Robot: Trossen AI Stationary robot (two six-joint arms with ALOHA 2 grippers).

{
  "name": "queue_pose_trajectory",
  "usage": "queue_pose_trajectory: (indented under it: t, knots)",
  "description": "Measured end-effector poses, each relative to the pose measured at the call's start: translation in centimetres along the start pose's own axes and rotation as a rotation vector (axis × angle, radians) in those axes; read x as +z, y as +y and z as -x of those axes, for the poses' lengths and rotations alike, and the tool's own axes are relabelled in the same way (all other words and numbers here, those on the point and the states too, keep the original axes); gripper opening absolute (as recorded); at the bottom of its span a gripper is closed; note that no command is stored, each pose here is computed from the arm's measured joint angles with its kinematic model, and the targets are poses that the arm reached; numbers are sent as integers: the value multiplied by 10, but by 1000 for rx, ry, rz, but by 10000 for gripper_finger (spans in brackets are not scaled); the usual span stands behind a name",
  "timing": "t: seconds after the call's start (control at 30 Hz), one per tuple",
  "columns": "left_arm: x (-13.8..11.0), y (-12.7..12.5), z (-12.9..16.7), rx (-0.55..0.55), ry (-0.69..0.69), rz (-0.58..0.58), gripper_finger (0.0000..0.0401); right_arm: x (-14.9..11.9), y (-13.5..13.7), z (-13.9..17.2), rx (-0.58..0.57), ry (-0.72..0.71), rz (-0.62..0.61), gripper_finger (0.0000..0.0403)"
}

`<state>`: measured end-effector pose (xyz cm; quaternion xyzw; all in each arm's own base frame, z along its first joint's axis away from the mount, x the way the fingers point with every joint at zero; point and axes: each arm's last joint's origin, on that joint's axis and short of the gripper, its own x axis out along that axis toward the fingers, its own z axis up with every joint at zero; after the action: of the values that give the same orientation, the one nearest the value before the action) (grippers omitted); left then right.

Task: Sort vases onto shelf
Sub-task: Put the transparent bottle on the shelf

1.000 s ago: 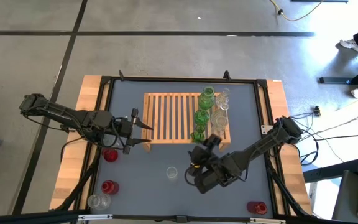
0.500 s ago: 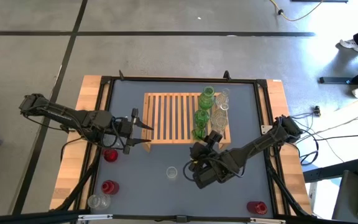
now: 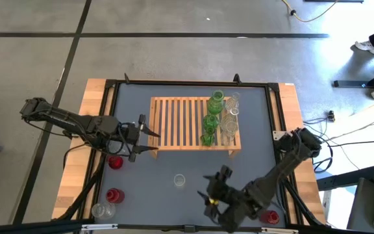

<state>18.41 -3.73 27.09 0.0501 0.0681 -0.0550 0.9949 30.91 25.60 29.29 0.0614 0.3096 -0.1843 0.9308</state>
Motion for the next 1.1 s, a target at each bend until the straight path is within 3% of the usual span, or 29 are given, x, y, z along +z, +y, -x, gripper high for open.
queue_pose_trajectory:
  t: [0.17, 0.3, 0.4, 0.6, 0.93, 1.1]
  knots:
    - [-4, -11, -13, -112, 11, 64, 211, -36, 9, -15, 40, -55, -36, 264]
    - [-20, -34, -26, -191, 115, 82, 211, -55, 9, -28, 65, -78, -69, 264]
    - [-31, -51, -33, -190, 181, 87, 211, -64, 8, -34, 70, -82, -73, 264]
    - [-50, -73, -48, -104, 245, 76, 211, -69, 5, -38, 40, -123, -74, 264]
    - [-59, -88, -61, -135, 209, 79, 211, -63, 2, -44, 25, -132, -68, 264]
    - [-58, -92, -60, -145, 204, 13, 211, -63, 1, -44, 12, -146, -49, 264]
